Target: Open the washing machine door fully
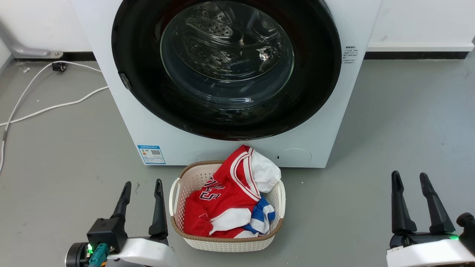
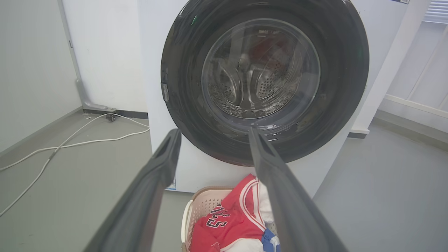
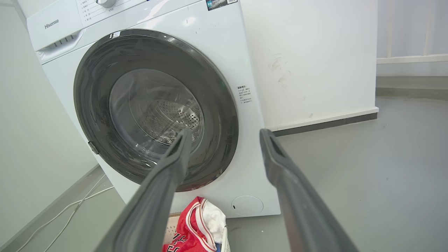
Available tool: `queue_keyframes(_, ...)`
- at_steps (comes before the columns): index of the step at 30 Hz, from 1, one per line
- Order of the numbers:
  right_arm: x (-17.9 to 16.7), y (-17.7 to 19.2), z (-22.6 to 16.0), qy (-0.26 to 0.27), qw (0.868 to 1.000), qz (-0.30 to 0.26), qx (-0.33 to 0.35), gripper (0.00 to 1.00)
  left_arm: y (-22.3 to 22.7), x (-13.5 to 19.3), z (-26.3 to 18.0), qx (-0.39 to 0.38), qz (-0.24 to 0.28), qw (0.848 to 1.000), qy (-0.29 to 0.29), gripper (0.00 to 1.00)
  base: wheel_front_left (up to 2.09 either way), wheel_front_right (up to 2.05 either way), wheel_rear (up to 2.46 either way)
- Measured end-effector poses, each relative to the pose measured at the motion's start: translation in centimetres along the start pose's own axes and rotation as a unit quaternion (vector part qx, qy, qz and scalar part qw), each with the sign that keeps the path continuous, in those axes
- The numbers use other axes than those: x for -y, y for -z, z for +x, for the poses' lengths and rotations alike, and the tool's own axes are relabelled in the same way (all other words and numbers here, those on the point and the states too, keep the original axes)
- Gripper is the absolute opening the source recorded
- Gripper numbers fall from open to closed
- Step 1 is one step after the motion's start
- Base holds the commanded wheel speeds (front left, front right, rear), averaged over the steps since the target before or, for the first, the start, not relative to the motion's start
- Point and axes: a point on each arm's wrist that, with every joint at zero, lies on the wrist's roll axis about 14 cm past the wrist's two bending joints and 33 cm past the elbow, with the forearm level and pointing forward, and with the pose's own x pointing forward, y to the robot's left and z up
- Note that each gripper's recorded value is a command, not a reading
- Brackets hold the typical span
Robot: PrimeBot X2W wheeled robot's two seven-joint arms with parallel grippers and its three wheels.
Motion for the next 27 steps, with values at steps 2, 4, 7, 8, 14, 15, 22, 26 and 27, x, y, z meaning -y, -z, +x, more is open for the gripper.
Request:
queue_keyframes(2, 0.0, -0.1, 0.0, 0.000, 1.000, -0.002, 0.003, 1.00, 0.0, 0.1, -0.1, 0.001, 0.007, 1.000, 0.003, 1.00, 0.00, 0.00, 0.00)
queue_keyframes(4, 0.0, -0.1, -0.1, -0.001, 1.000, -0.004, 0.003, 1.00, -0.1, 0.2, -0.1, 0.005, 0.010, 1.000, 0.005, 1.00, 0.00, 0.00, 0.00)
queue_keyframes(7, 0.0, -0.1, -0.1, 0.000, 1.000, -0.004, 0.005, 1.00, -0.1, 0.4, -0.2, 0.006, 0.015, 1.000, 0.007, 1.00, 0.00, 0.00, 0.00)
queue_keyframes(8, 0.0, -0.1, -0.2, -0.002, 1.000, -0.009, 0.005, 1.00, -0.2, 0.5, -0.2, 0.009, 0.017, 1.000, 0.008, 1.00, 0.00, 0.00, 0.00)
queue_keyframes(14, -0.3, 0.1, -0.5, -0.007, 1.000, -0.018, 0.004, 1.00, -0.1, 0.4, -0.5, 0.011, 0.022, 1.000, 0.008, 1.00, 0.00, 0.00, 0.00)
queue_keyframes(15, -0.5, 0.1, -0.5, -0.011, 1.000, -0.020, 0.004, 1.00, 0.0, 0.4, -0.6, 0.012, 0.024, 1.000, 0.007, 1.00, 0.00, 0.00, 0.00)
queue_keyframes(22, -0.7, 0.3, -0.8, -0.016, 0.999, -0.040, 0.003, 1.00, 0.2, 0.5, -0.9, 0.014, 0.049, 0.999, 0.011, 1.00, 0.00, 0.00, 0.00)
queue_keyframes(26, -0.7, 0.7, -1.1, -0.017, 0.998, -0.053, -0.002, 1.00, 0.5, 0.7, -1.1, 0.011, 0.063, 0.998, 0.016, 1.00, 0.00, 0.00, 0.00)
queue_keyframes(27, -0.7, 0.7, -1.1, -0.018, 0.998, -0.055, -0.002, 1.00, 0.5, 0.7, -1.2, 0.013, 0.066, 0.998, 0.017, 1.00, 0.00, 0.00, 0.00)
